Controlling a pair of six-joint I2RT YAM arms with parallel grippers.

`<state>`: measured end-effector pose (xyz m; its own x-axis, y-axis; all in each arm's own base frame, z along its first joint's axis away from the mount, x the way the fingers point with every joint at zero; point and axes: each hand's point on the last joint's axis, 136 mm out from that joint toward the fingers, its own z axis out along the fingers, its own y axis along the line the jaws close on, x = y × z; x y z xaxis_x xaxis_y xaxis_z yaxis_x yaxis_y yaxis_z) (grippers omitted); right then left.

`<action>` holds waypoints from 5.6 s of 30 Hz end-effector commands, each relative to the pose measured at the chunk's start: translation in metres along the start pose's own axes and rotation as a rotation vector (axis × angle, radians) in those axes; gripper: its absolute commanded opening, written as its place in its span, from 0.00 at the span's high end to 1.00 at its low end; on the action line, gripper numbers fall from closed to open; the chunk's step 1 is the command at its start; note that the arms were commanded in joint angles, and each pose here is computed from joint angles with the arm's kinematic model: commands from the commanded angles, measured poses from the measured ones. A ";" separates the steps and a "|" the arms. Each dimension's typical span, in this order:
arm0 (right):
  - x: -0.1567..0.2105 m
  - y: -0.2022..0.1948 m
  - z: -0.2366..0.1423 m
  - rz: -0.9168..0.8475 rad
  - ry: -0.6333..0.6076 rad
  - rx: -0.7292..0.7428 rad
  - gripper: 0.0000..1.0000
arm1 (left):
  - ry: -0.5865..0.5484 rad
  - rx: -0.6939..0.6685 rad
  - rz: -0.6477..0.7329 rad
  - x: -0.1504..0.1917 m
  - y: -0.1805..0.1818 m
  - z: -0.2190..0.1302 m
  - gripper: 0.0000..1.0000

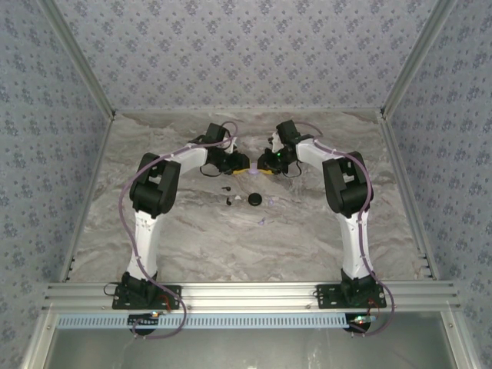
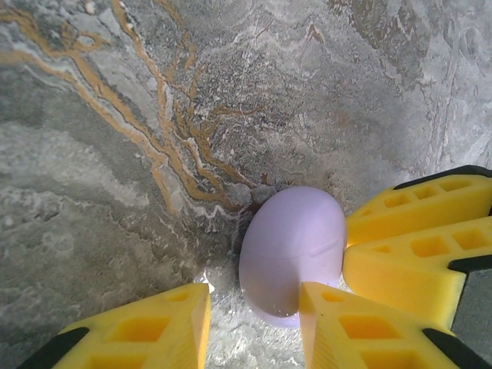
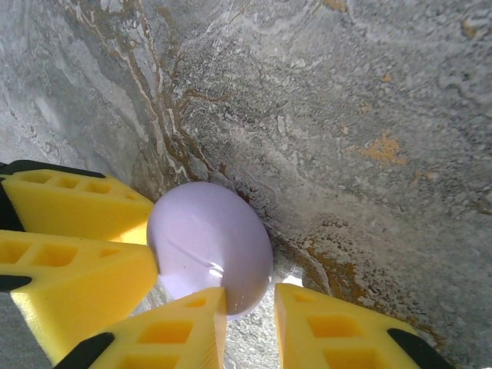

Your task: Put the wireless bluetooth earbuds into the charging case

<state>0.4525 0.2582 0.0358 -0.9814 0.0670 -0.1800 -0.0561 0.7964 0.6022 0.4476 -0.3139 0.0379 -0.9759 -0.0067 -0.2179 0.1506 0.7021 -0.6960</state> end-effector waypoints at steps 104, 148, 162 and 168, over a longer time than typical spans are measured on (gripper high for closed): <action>0.090 0.178 -0.222 -0.805 -0.165 -0.697 0.56 | -0.232 0.545 0.753 0.082 -0.218 -0.196 0.79; 0.077 0.185 -0.245 -0.811 -0.276 -0.661 0.75 | -0.273 0.518 0.706 0.077 -0.214 -0.193 0.54; 0.078 0.181 -0.241 -0.801 -0.274 -0.625 0.73 | -0.271 0.524 0.695 0.075 -0.217 -0.191 0.83; 0.079 0.173 -0.239 -0.796 -0.300 -0.527 0.63 | -0.270 0.479 0.692 0.069 -0.213 -0.188 0.83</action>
<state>0.3297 0.2620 0.3016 -0.5716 -0.1584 -0.8051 -0.8076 0.2820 0.5179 0.3128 -0.3304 0.2886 -0.6106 0.1031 -0.7852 0.7846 0.2138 -0.5820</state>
